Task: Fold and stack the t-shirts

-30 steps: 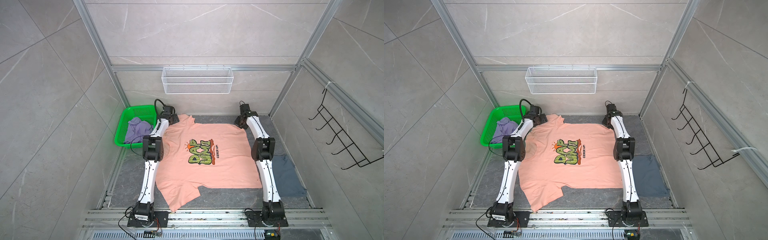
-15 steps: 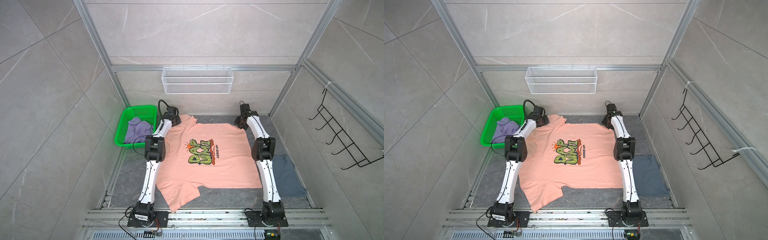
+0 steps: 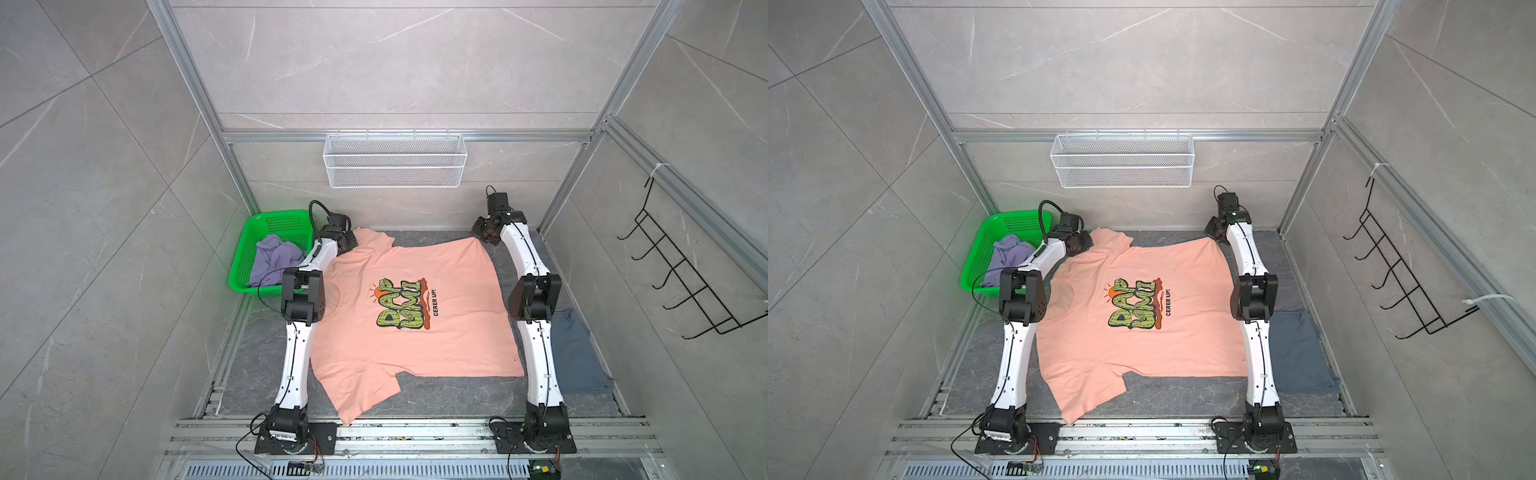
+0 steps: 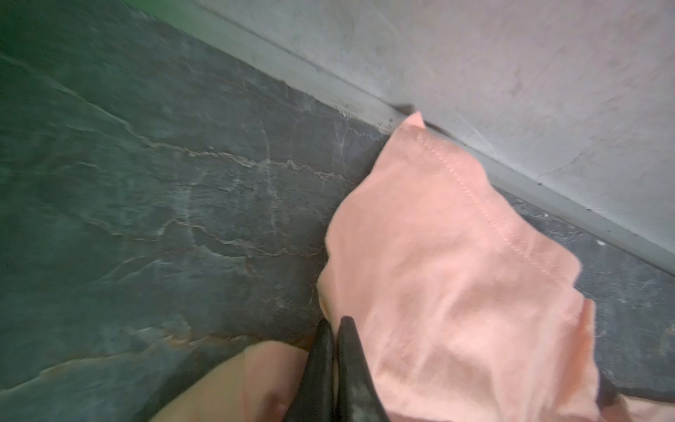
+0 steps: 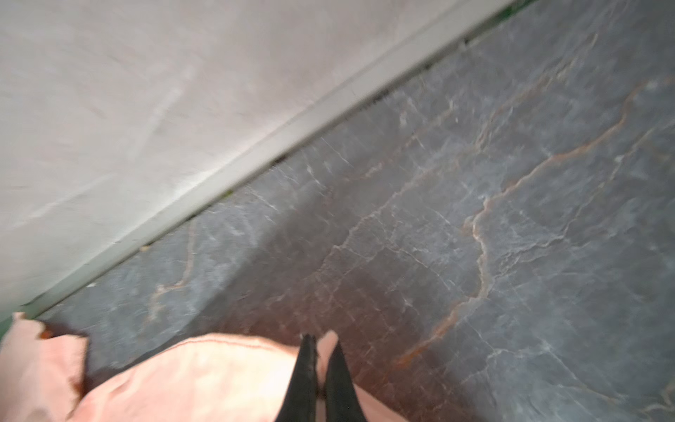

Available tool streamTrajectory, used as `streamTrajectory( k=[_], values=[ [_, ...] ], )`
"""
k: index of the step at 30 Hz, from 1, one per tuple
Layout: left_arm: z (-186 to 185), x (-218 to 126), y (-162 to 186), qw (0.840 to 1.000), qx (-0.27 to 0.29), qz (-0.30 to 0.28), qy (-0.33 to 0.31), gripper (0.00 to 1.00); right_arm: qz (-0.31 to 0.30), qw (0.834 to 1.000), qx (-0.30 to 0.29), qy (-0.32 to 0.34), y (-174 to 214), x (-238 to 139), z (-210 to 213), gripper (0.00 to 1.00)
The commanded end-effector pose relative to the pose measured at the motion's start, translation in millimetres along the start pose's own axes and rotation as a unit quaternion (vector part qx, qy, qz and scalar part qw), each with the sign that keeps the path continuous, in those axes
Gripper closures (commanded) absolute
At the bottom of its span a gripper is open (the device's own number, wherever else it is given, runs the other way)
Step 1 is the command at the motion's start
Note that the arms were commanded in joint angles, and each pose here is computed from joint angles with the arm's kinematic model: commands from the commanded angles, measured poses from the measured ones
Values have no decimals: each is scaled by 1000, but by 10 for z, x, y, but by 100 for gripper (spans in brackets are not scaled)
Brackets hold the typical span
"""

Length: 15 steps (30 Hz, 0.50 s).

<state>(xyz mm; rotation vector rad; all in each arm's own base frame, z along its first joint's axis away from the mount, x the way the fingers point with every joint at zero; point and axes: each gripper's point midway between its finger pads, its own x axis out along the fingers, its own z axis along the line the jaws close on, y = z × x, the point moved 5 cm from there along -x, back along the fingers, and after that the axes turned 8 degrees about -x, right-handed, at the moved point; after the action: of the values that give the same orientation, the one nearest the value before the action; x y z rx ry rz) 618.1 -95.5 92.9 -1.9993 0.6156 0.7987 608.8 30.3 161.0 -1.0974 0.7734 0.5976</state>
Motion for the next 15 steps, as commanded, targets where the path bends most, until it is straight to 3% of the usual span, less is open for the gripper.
streamTrajectory(
  k=[1,6,15],
  values=[
    [-320,-731,-558,994,-1,-84,63,100,-19,999,-22,-19,-120,-250,93,100],
    [-326,-1131,-584,992,19,-107,67,100,-7,999,-33,-15,-48,-355,66,100],
    [-44,-1444,-244,995,36,-90,33,100,-9,999,-48,1,108,-565,-68,100]
  ],
)
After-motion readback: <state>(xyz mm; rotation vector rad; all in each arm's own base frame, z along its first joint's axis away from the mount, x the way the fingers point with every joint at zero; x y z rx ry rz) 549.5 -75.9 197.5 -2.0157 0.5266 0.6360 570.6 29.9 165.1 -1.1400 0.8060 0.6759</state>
